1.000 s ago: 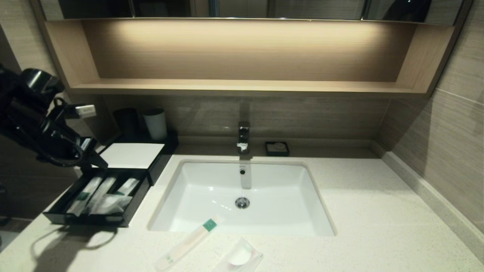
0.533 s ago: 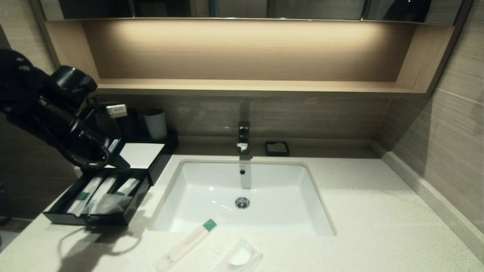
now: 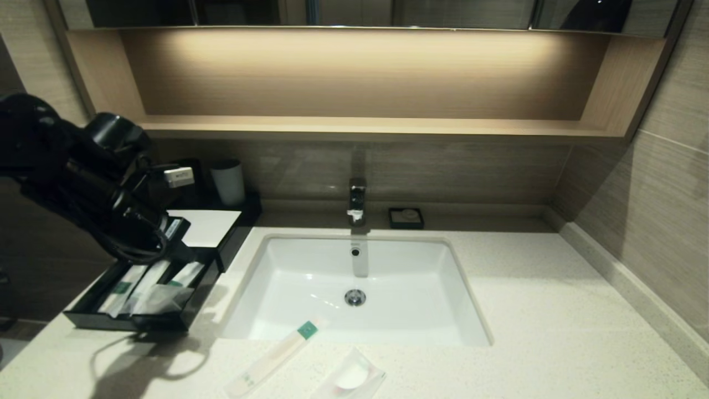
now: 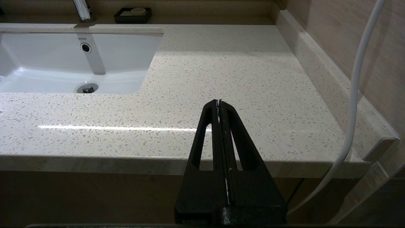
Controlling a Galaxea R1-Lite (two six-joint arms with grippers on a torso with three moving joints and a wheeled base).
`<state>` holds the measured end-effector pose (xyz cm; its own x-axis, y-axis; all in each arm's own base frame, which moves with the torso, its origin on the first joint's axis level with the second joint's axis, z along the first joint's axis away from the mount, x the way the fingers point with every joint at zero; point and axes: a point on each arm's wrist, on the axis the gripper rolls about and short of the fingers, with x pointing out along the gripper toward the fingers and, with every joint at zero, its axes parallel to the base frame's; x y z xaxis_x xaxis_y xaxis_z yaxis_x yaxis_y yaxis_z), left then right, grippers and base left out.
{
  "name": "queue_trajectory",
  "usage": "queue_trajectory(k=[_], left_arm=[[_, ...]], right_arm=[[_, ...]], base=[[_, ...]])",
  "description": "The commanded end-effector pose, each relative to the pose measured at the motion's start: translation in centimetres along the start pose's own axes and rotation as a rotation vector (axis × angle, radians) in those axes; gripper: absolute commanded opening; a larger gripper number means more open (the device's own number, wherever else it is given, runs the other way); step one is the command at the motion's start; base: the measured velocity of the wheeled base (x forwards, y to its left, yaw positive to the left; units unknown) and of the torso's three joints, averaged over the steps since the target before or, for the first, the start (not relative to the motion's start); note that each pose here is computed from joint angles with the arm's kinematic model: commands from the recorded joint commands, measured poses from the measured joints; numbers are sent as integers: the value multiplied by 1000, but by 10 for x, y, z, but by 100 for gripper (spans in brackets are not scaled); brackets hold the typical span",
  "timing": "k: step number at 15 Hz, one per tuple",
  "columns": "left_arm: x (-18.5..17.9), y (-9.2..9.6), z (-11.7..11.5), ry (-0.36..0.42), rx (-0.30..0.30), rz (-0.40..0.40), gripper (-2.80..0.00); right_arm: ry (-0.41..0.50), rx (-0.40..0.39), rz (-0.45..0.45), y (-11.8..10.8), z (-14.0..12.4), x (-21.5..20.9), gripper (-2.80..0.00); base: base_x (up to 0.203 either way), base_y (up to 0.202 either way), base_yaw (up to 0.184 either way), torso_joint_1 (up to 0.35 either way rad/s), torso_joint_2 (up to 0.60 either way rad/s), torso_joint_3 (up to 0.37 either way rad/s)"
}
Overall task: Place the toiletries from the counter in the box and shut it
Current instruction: Pick up the bathroom toiletry
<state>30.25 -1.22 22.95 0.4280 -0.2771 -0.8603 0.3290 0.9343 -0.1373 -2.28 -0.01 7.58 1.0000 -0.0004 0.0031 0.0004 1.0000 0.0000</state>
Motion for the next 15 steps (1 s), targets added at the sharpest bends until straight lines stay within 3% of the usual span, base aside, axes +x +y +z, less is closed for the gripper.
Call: queue_trajectory(k=[1,9,15], left_arm=[[13,-10,-2,2,43,-13,-280],[47,-64,1,82,189,-108,-280],[66,-96,-1,140,219,-156,-280]], right_arm=[[2,0,0,0,0,0,-280],[2,0,0,0,0,0,-280],[0,0,0,0,0,0,-280]], base=[[0,0,0,0,0,0],[0,0,0,0,0,0],[0,0,0,0,0,0]])
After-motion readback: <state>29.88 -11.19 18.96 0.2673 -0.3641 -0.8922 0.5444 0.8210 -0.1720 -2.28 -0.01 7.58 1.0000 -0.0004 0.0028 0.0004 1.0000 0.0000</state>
